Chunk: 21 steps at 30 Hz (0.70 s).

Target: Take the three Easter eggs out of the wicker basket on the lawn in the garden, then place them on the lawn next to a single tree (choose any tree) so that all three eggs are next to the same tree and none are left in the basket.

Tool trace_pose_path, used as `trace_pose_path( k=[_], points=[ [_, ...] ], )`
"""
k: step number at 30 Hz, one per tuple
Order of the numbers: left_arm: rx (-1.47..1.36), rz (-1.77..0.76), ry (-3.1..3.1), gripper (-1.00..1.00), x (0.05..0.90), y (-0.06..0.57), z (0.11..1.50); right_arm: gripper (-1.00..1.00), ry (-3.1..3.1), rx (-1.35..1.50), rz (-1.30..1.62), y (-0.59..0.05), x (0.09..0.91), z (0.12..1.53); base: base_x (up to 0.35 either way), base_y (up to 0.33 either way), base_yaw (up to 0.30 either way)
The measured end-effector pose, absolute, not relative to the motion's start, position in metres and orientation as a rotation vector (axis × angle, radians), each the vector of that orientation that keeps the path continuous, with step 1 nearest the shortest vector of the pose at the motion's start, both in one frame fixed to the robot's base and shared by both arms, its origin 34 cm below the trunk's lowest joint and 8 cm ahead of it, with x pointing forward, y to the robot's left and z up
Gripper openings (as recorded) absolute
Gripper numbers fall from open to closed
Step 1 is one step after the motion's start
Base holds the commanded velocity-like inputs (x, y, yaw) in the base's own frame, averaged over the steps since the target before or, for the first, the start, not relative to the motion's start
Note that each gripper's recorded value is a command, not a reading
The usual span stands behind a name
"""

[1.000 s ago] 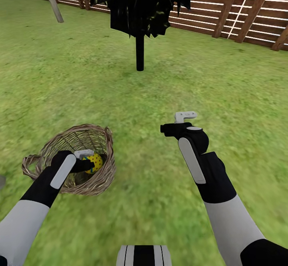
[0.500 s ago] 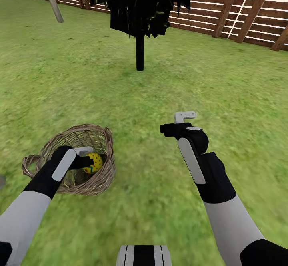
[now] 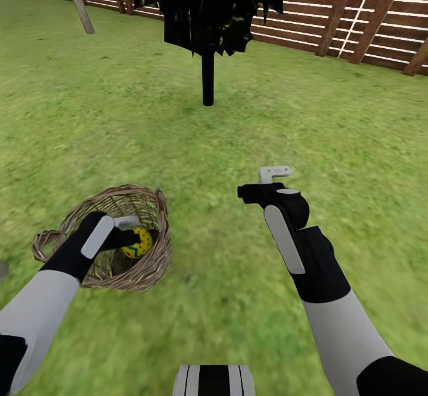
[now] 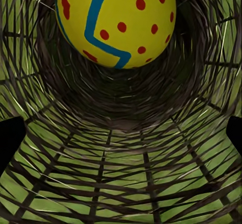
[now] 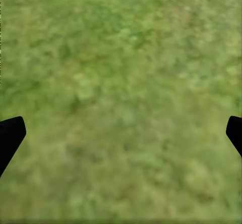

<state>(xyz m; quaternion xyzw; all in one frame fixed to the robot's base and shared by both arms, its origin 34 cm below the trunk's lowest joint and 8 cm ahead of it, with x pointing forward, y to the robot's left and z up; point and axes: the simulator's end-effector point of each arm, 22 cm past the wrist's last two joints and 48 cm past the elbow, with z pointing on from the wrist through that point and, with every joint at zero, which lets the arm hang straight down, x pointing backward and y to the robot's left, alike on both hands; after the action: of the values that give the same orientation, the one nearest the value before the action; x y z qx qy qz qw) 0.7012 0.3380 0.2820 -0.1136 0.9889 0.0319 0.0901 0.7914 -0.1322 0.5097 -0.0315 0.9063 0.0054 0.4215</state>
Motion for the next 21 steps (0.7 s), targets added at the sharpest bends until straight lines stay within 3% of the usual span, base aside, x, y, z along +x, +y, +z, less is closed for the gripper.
trace_pose_path(
  k=[21],
  points=[
    [-0.405, 0.051, 2.993, 1.00, 0.718, 0.342, 0.281, 1.00, 2.272, -0.080, 0.015, -0.131, 0.791, 0.509, 0.000, 0.000, 0.000]
  ],
)
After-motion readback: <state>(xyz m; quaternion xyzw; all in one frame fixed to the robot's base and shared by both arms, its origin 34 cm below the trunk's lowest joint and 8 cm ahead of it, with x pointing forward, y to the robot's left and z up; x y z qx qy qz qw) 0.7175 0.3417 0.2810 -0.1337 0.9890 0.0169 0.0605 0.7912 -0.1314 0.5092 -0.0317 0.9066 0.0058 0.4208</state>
